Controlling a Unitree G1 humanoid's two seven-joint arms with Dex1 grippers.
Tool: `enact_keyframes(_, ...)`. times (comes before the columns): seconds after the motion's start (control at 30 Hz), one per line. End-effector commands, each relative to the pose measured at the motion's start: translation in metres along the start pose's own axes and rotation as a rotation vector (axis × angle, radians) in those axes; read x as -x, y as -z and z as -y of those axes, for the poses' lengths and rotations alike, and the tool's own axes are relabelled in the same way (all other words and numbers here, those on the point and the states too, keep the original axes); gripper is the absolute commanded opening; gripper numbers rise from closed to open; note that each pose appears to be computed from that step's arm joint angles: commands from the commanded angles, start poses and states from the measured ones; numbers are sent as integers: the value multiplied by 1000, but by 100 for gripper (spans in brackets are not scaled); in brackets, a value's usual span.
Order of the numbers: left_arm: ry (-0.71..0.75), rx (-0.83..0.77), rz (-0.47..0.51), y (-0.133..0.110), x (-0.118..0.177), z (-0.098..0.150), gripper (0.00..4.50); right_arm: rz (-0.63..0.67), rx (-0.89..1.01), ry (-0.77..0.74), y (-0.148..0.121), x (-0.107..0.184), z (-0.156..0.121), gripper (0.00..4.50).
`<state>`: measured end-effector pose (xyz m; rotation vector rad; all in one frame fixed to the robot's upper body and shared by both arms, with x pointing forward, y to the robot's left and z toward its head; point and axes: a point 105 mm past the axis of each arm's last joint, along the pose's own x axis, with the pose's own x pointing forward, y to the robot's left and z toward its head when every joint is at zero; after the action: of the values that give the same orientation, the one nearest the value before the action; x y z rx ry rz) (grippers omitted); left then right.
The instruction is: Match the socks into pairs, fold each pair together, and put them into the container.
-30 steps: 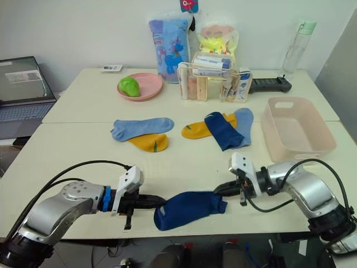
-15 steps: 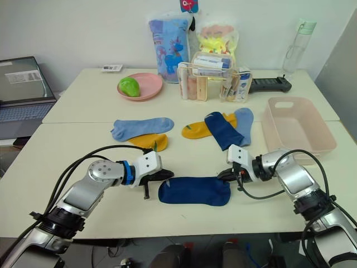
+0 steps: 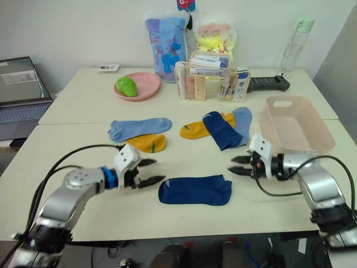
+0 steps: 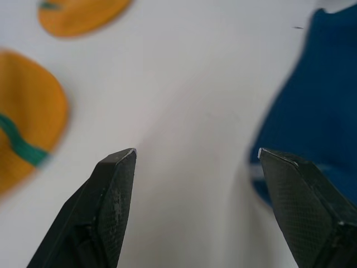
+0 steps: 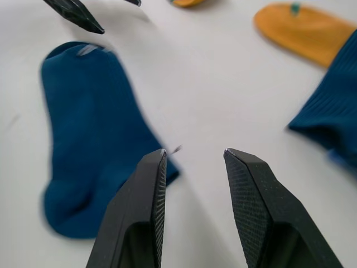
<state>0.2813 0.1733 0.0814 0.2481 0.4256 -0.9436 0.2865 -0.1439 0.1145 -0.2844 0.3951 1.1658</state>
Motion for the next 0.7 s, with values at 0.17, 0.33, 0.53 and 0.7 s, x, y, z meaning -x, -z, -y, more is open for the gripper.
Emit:
enact_keyframes(0.17, -36, 98, 24, 3, 4, 14, 347, 4, -29, 9, 8, -12, -16, 178)
enact_keyframes(0.33, -37, 109, 14, 8, -6, 17, 347, -5, -33, 8, 13, -17, -17, 178)
enact_keyframes(0.53, -9, 111, 19, 7, -9, 21, 172, -21, -16, 15, 17, -15, -14, 11)
enact_keyframes(0.7, 14, 114, 10, 12, -9, 26, 21, -19, -20, 9, 17, -12, -17, 0)
